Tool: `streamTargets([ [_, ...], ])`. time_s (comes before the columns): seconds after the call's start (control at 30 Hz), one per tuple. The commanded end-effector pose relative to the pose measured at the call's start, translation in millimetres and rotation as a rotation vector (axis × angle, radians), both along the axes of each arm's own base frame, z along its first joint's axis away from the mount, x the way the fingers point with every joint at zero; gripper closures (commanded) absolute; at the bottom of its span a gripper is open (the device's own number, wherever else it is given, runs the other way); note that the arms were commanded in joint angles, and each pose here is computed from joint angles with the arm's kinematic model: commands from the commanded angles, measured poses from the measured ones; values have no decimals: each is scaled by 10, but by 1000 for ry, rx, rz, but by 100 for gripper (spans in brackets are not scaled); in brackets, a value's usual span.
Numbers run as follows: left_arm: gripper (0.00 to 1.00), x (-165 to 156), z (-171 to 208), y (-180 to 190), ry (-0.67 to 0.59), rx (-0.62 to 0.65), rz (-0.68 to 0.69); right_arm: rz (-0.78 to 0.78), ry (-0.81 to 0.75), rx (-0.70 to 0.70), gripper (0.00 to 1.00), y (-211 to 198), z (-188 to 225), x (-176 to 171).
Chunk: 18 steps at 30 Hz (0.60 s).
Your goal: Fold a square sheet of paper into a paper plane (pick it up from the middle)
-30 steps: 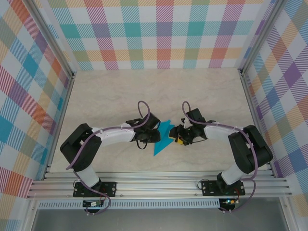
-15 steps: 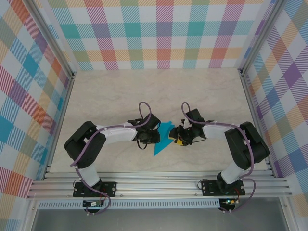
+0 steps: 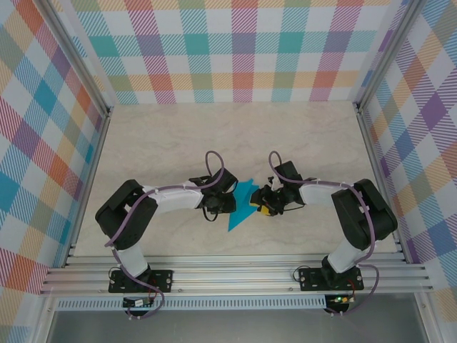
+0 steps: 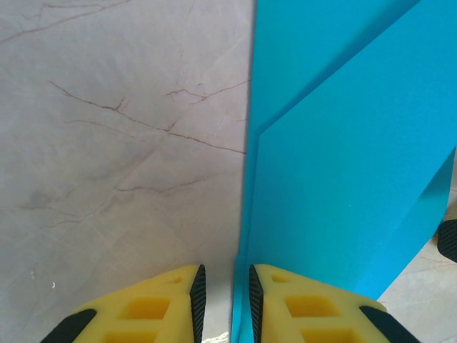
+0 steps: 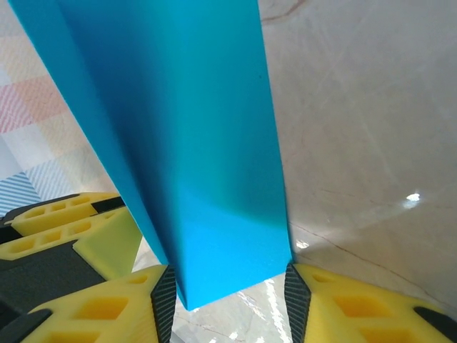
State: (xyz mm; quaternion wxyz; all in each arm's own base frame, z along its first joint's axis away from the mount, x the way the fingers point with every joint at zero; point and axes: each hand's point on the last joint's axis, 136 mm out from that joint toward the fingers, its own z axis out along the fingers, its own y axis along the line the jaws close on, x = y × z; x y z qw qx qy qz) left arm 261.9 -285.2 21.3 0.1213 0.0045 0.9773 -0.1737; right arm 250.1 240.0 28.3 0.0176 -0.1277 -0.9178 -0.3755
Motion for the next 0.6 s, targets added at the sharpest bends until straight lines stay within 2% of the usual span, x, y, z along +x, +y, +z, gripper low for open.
streamTargets([
  [0.0, 75, 8, -47, -66, 19, -11, -24, 18, -55, 51, 53, 149, 123, 136],
  [0.2, 76, 12, -36, -60, 16, -10, -22, 26, -54, 66, 50, 193, 135, 171],
  [0.33, 76, 16, -22, -43, 16, -10, -16, 6, -84, -72, 49, -14, 134, 174],
  [0.57, 76, 11, -29, -51, 23, -20, -16, 23, -47, -109, 49, -72, 23, 71],
])
